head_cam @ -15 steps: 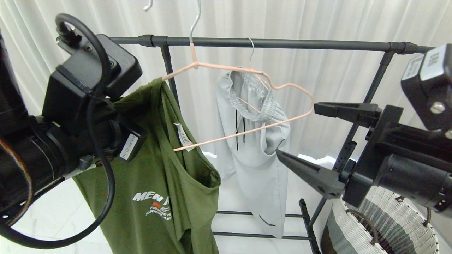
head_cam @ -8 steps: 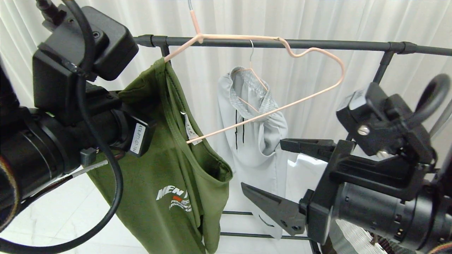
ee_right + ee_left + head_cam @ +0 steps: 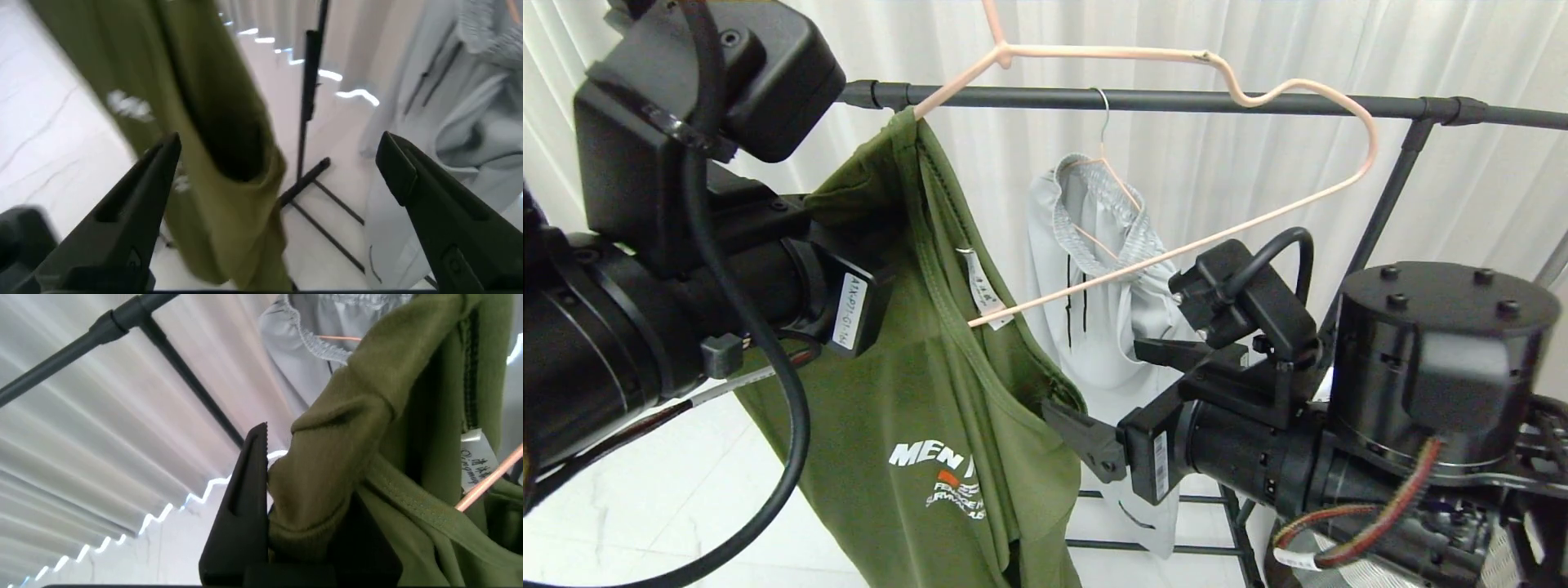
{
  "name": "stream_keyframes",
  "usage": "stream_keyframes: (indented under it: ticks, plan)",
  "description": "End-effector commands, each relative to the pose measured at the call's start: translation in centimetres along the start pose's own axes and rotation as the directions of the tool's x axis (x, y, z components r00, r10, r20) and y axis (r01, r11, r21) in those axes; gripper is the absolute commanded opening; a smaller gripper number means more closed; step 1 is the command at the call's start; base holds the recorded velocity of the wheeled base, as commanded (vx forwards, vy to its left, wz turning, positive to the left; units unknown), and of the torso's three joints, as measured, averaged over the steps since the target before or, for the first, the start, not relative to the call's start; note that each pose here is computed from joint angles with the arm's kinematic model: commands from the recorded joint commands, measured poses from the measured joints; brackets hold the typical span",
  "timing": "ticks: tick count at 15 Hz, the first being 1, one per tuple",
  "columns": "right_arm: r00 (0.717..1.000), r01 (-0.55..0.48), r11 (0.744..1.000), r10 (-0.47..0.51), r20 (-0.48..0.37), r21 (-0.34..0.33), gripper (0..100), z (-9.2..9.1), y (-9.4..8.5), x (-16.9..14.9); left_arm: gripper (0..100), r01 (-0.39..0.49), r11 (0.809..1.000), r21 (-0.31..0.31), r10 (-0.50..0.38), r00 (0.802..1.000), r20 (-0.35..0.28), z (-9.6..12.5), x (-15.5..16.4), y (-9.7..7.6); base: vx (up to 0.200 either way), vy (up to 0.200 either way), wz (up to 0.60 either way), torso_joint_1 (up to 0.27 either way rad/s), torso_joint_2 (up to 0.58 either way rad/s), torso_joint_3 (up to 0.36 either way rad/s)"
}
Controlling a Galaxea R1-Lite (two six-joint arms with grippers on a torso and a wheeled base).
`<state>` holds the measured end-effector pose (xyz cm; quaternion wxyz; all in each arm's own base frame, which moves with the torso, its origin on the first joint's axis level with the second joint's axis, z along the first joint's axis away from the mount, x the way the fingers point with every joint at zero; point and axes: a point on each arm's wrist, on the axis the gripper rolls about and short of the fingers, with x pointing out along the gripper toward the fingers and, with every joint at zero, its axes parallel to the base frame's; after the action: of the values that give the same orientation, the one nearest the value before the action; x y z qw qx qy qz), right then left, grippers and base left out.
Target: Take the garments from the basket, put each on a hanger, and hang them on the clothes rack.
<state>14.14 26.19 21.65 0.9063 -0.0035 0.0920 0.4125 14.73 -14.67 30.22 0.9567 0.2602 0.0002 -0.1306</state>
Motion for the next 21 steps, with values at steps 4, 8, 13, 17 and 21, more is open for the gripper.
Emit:
stream_keyframes:
  ticks: [4, 8, 13, 17, 21]
  plan:
    - [0.993, 0.099, 0.995, -0.098, -0.06, 0.0, 100, -2.0, -1.4, 2.0, 0, 0.004, 1.0, -0.009, -0.004, 1.0, 0.022, 0.7, -0.1, 0.1, 0.0, 0.0, 0.0, 0.0, 0.0, 0.0]
    - [0.987, 0.151, 0.988, -0.151, -0.062, 0.007, 100, -2.2, -1.6, 2.2, 0, 0.002, 1.0, -0.005, -0.002, 1.0, 0.023, 0.7, -0.1, 0.1, 0.0, 0.0, 0.0, 0.0, 0.0, 0.0]
    - [0.971, 0.235, 0.972, -0.234, -0.051, 0.01, 0, -1.9, -3.5, 1.6, 0, -0.008, 1.0, 0.008, 0.008, 1.0, 0.001, 0.2, 0.1, 0.1, 0.0, 0.0, 0.0, 0.0, 0.0, 0.0]
    - [0.943, 0.332, 0.942, -0.333, 0.022, 0.042, 0, 0.3, -6.7, -0.2, 0, -0.036, 0.996, 0.084, 0.042, 0.997, -0.069, -2.0, 0.1, 0.4, 0.0, 0.0, 0.0, 0.0, 0.0, 0.0]
    - [0.896, 0.435, 0.899, -0.438, 0.07, 0.05, 0, 1.8, -10.0, -1.8, 0, -0.025, 0.988, 0.149, 0.041, 0.994, -0.103, -3.6, -0.5, 0.3, 0.0, 0.0, 0.0, 0.0, 0.0, 0.0]
